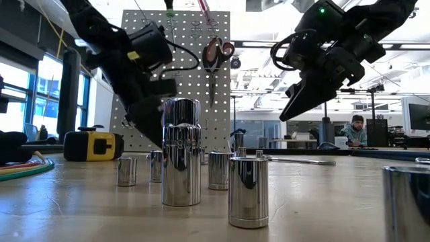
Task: Hang tools onto peg board
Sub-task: Adjust the white peg board
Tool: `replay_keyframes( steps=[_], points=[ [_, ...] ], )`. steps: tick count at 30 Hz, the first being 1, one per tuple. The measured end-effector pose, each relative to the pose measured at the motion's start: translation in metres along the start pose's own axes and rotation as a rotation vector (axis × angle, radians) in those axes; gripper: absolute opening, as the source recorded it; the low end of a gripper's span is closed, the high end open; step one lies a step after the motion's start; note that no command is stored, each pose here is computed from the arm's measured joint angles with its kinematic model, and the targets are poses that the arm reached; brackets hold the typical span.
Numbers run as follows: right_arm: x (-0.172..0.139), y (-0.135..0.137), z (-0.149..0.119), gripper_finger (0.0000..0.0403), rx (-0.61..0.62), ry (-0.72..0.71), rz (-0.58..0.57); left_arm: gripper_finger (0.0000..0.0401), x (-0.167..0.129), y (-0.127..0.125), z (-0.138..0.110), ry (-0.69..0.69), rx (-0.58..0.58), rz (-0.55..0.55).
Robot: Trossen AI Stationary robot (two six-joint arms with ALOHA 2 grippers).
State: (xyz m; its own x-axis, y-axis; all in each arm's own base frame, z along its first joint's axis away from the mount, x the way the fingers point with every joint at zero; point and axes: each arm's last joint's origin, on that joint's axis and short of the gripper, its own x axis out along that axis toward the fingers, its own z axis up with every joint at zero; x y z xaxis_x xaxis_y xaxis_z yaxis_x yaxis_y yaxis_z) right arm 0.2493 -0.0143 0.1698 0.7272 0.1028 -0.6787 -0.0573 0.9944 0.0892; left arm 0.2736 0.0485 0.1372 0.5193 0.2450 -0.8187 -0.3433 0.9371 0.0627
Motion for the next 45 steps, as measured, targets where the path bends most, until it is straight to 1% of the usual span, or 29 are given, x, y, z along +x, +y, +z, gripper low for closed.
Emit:
replay_keyframes(
  steps=[4, 7, 15, 20, 21, 24, 26, 30, 34, 36, 40, 42, 45],
  points=[
    [0.0, 0.0, 0.0, 0.0103, 0.003, 0.001, 0.0, 0.0149, 0.004, 0.001, 0.001, -0.017, -0.007, 0.05],
    [0.0, 0.0, 0.0, 0.0103, 0.008, 0.002, 0.0, 0.0145, 0.004, 0.001, 0.003, -0.041, -0.005, 0.049],
    [0.0, 0.0, 0.001, 0.0103, 0.006, -0.009, 0.0, 0.0115, 0.004, 0.002, 0.003, -0.03, 0.003, 0.027],
    [0.0, 0.0, 0.001, 0.0103, 0.006, -0.014, -0.001, 0.0113, 0.004, 0.002, 0.003, -0.031, 0.004, 0.025],
    [0.0, -0.001, 0.001, 0.0103, 0.009, -0.014, -0.017, 0.0113, 0.004, 0.002, 0.003, -0.032, 0.004, 0.025],
    [0.0, -0.004, 0.002, 0.0103, 0.025, -0.018, -0.123, 0.0113, 0.004, 0.002, 0.003, -0.035, 0.002, 0.026],
    [-0.001, -0.01, 0.004, 0.0103, 0.008, -0.04, -0.183, 0.0113, 0.004, 0.001, 0.004, -0.048, 0.003, 0.03],
    [-0.007, -0.031, 0.016, 0.0103, -0.025, -0.17, -0.261, 0.0126, 0.004, 0.001, 0.008, -0.085, 0.003, 0.034],
    [-0.02, -0.066, 0.02, 0.0103, 0.009, -0.268, -0.348, 0.0152, 0.004, 0.001, 0.008, -0.088, 0.002, 0.037],
    [-0.029, -0.086, 0.02, 0.0103, 0.031, -0.331, -0.324, 0.0162, 0.004, 0.001, 0.008, -0.083, 0.003, 0.037],
    [-0.042, -0.124, 0.014, 0.0106, 0.084, -0.458, -0.223, 0.0176, 0.004, 0.001, 0.008, -0.087, 0.009, 0.038],
    [-0.042, -0.14, 0.009, 0.0113, 0.103, -0.489, -0.211, 0.0179, 0.004, 0.001, 0.009, -0.094, 0.019, 0.037],
    [-0.031, -0.16, 0.006, 0.0135, 0.136, -0.489, -0.212, 0.018, 0.004, 0.001, 0.01, -0.108, 0.026, 0.037]
  ],
)
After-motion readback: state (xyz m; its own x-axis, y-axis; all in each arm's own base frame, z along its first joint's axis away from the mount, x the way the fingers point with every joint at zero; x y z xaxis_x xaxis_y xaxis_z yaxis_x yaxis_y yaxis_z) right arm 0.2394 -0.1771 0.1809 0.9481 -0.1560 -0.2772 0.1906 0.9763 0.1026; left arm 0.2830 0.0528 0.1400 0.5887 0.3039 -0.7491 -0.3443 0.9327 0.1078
